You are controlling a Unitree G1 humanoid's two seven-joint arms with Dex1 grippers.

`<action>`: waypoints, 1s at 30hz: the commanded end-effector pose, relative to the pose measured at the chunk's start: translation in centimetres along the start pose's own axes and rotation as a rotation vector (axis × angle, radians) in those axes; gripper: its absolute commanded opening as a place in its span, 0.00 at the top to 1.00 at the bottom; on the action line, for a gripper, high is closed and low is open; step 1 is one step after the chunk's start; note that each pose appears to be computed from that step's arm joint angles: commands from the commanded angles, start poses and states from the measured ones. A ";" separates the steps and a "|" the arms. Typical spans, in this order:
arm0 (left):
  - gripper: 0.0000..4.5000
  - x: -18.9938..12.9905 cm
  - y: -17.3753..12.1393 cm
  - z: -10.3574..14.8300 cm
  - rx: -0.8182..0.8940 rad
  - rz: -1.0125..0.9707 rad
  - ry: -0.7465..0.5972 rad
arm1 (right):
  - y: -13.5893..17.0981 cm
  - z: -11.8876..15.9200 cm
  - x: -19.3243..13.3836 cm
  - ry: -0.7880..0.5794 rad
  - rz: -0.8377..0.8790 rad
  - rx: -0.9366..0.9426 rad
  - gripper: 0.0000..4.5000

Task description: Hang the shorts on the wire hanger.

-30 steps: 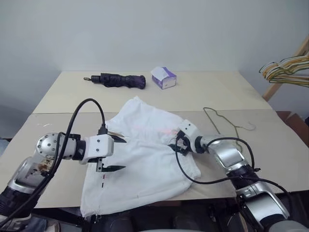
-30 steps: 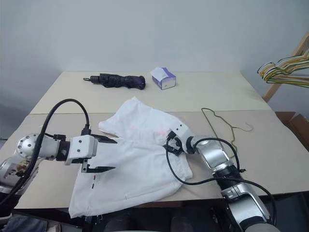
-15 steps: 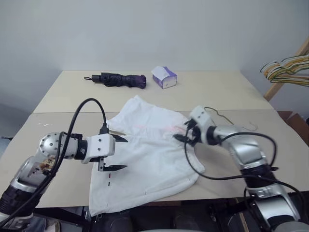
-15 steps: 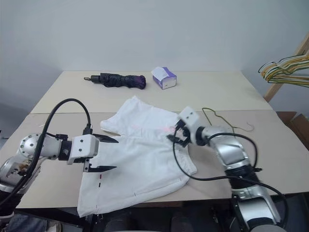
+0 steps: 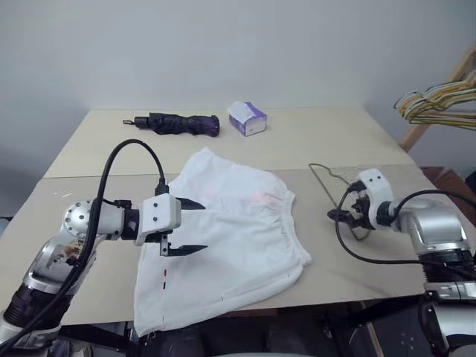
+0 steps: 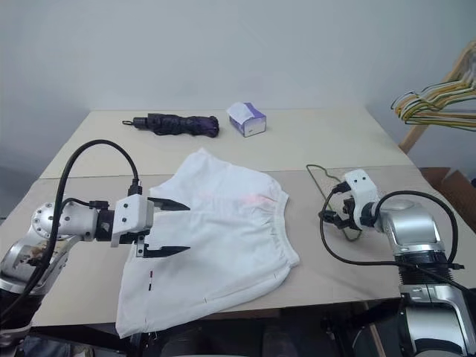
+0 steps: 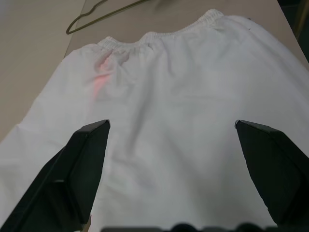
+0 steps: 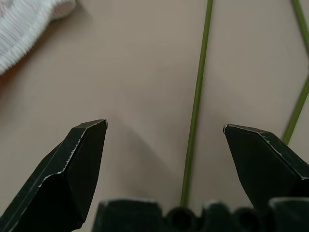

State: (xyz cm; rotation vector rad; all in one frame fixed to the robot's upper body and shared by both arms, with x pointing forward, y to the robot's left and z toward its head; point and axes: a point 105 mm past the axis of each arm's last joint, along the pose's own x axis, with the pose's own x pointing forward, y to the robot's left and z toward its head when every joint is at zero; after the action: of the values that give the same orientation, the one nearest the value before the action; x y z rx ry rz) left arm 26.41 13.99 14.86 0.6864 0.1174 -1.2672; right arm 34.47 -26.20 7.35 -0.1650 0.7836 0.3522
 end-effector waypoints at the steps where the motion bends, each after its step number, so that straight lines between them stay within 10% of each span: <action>1: 0.00 0.1 0.4 1.7 0.037 0.020 -0.048 | -0.1 0.8 0.3 -0.018 0.017 -0.017 0.00; 8: 0.00 0.3 0.0 1.9 0.020 0.026 -0.065 | -0.3 -0.7 1.5 0.052 0.031 0.018 0.13; 19: 0.00 0.9 0.7 2.0 -0.023 0.072 -0.070 | -1.0 -1.8 2.0 0.128 -0.052 -0.077 0.99; 30: 0.00 4.8 5.2 5.1 -0.684 0.351 -0.402 | 3.3 7.4 -3.1 -0.360 -0.145 -0.279 0.99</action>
State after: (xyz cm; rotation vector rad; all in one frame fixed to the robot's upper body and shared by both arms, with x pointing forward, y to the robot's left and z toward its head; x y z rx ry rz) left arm 31.27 8.16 17.42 -0.0526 0.1063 -0.9303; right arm 35.66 -23.35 9.82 -0.3688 0.5694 0.3276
